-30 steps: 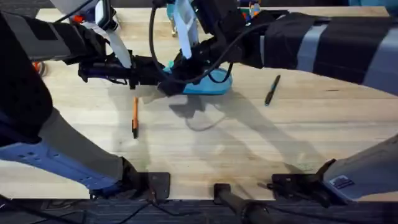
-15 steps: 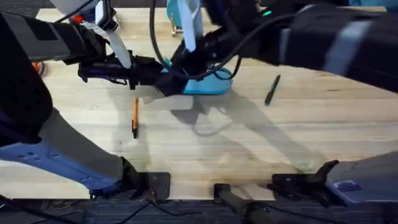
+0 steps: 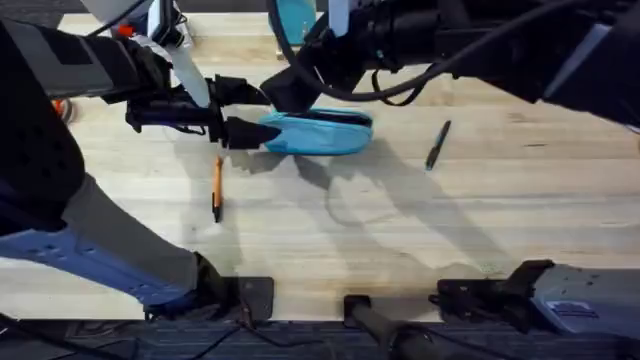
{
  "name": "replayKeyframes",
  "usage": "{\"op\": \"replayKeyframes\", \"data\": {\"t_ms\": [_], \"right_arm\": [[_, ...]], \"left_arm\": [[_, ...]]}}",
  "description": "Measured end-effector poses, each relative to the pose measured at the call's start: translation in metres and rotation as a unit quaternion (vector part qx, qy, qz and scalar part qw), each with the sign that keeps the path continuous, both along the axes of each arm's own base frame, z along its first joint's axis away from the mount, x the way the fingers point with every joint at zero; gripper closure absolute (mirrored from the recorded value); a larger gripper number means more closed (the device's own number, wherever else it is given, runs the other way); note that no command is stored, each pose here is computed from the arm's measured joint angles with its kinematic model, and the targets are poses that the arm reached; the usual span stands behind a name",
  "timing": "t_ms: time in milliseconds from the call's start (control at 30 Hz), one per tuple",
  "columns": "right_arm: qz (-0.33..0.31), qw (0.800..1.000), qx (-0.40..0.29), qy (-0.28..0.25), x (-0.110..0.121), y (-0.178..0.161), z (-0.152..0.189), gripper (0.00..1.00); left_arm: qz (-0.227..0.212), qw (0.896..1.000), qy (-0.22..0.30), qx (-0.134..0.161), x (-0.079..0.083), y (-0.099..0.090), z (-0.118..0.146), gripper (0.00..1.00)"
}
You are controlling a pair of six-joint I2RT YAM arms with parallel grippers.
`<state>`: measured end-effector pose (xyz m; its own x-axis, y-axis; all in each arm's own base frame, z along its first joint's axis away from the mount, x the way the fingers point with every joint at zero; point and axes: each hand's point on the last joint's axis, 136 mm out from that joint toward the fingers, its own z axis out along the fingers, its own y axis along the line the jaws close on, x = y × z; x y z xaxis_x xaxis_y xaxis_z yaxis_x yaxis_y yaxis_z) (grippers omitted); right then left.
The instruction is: Unzip the bag, pick up the pens from the table one at a time and place them inside, then zip the bag closed.
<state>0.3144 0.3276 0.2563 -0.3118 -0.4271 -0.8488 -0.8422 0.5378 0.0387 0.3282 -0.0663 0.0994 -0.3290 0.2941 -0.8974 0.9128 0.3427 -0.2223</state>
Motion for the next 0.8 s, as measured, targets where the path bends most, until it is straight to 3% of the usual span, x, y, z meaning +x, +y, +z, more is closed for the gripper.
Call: {"op": "replayKeyframes", "data": {"t_ms": [67, 100, 800], "right_arm": [[-0.013, 1.0, -0.006, -0.003, 0.004, -0.0034, -0.0014, 0.004], [-0.017, 1.0, -0.008, -0.005, 0.0052, -0.0044, -0.0016, 0.004], [-0.031, 0.999, -0.015, -0.011, 0.0097, -0.0081, -0.0023, 0.004]], "left_arm": [[0.001, 1.0, 0.0, -0.003, 0.0004, -0.0003, 0.0011, 0.029], [0.0, 1.0, -0.001, -0.003, 0.0005, -0.0004, 0.0014, 0.013], [0.0, 1.0, -0.002, -0.004, 0.0006, -0.0004, 0.0016, 0.008]]}}
